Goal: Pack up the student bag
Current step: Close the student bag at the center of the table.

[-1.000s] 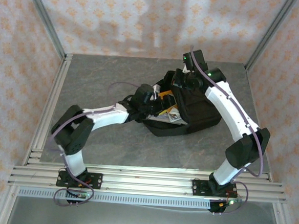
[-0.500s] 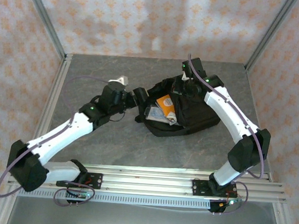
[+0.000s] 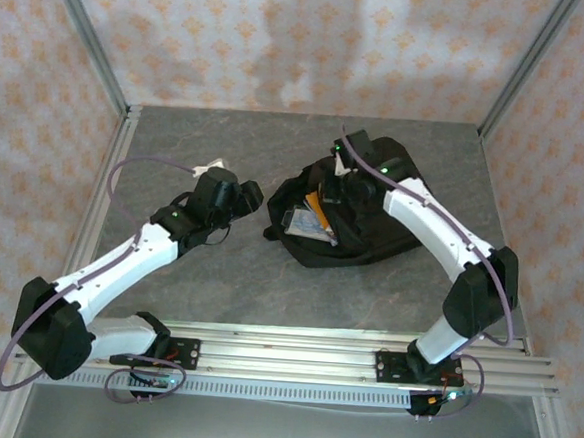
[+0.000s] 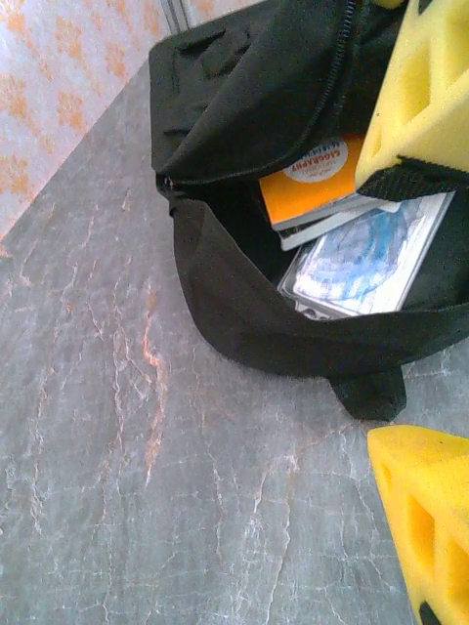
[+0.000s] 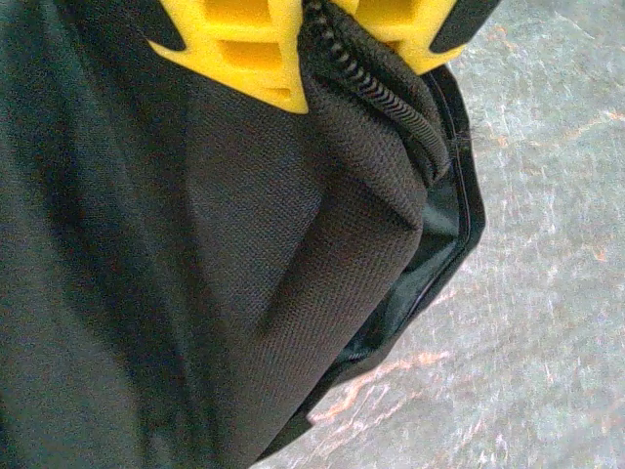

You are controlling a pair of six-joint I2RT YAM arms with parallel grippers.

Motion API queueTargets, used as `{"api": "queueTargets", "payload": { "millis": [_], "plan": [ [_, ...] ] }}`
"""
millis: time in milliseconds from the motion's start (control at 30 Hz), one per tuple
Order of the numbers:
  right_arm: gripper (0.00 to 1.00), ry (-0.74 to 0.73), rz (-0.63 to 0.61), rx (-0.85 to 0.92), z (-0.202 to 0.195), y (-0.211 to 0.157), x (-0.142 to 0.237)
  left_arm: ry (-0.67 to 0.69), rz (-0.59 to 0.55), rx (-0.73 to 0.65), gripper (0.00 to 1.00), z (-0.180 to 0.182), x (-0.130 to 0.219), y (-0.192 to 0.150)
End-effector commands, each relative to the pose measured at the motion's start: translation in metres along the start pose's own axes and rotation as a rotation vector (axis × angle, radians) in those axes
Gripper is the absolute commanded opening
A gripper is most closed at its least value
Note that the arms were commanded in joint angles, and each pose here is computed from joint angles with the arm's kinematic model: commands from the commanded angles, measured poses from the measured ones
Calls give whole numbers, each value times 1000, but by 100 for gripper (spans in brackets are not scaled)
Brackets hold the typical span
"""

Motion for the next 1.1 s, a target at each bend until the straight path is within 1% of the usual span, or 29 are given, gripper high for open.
{"api": "queueTargets", "payload": {
  "millis": [0,33,67,100,133,167,200,233,300,367,433,567,633,700,767,867,933,1033,1067],
  "plan": [
    [1,-95,151,74,1,-35,-27,37,-33,-11,63,9,-14,-3],
    [5,-96,169,76,2,-40,-33,38,-32,-10,63,9,-19,-4],
    [11,-96,186,75,3,-45,-40,41,-29,-12,64,8,-26,-6],
    [23,-98,199,75,5,-48,-45,53,-23,-17,64,8,-33,-7],
    [39,-97,205,78,7,-50,-48,61,-16,-20,64,7,-39,-7],
    [53,-103,199,80,8,-51,-48,68,-4,-30,64,5,-47,-8],
    [61,-117,176,82,10,-51,-44,76,6,-40,64,3,-55,-9],
    [66,-126,144,77,10,-50,-39,83,16,-46,65,2,-61,-9],
    [75,-160,35,46,6,-47,-19,86,31,-69,68,-3,-74,-11],
    [76,-228,-88,-7,-1,-47,4,102,37,-93,72,-5,-86,-11],
    [74,-330,-186,-96,-13,-53,20,110,42,-118,72,-9,-96,-11],
    [70,-513,-265,-211,-33,-69,45,64,98,-113,72,-17,-116,-14],
    [67,-557,-308,-243,-42,-78,53,40,125,-102,69,-20,-124,-18],
    [66,-492,-329,-224,-42,-85,52,41,140,-98,67,-21,-128,-19],
    [69,-288,-330,-157,-32,-89,53,40,145,-101,67,-21,-130,-20],
    [78,-8,-285,-31,-10,-90,54,34,135,-104,69,-20,-126,-19],
    [85,104,-271,18,-1,-89,57,35,129,-105,72,-20,-122,-18],
    [89,245,-287,78,10,-89,67,44,122,-113,79,-19,-116,-17],
    [90,261,-305,81,11,-89,71,49,117,-119,80,-19,-114,-16]
  ]
}}
Point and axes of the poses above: each hand's point on the last joint's axis, 136 mm out from that joint toward the fingers, its own x axis back along the fingers, its own z axis along the line the jaws close on, y = z × x, the point moved 10 cm from there along x, back along the fingers, and after that the axes turned 9 degrees about x, right-handed, at the moved point
